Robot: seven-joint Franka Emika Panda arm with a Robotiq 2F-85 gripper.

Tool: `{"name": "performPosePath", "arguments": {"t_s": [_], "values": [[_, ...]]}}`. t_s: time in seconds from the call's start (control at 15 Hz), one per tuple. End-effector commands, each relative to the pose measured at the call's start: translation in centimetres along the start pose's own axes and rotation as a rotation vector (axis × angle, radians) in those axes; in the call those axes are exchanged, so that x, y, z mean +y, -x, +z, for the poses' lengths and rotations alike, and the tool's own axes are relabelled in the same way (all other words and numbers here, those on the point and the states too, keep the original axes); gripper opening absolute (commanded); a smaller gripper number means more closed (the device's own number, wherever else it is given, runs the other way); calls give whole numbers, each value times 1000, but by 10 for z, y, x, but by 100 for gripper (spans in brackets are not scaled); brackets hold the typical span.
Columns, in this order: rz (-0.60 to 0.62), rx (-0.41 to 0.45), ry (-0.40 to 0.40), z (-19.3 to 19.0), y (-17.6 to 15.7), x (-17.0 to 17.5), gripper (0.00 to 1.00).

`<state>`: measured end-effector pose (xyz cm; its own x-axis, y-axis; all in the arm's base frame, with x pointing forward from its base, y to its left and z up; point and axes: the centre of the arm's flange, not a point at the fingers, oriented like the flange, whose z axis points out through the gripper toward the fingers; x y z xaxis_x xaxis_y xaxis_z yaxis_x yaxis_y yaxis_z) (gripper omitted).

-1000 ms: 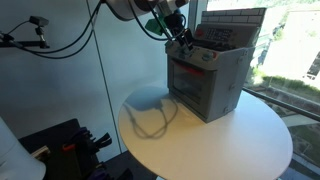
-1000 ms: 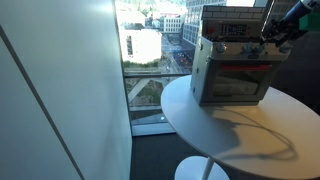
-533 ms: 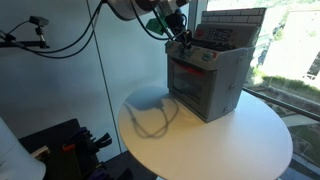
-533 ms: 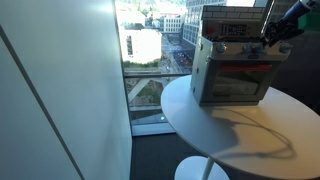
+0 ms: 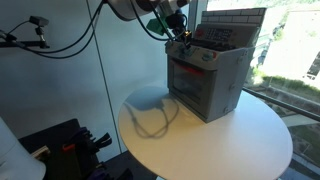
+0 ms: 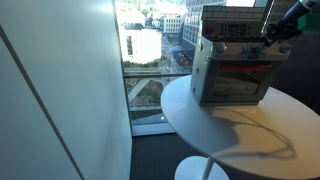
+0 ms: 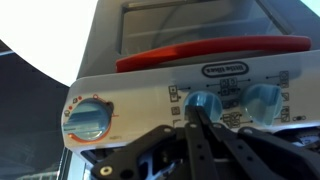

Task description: Turn the third knob from the left clockwise

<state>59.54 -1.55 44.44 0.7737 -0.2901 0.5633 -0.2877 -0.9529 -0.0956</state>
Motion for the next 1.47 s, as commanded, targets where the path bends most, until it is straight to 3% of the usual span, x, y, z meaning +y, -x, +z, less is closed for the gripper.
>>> {"name": "performPosePath", "arguments": {"t_s": [0.0,0.4,0.6,0.87,1.4], "values": [[18,13,7,0,-8,0,36],[31,12,15,0,-10,8,82],[27,16,11,-1,-10,4,91],[21,16,5,-1,-9,-1,82],[21,15,6,3,-12,-2,85]]}}
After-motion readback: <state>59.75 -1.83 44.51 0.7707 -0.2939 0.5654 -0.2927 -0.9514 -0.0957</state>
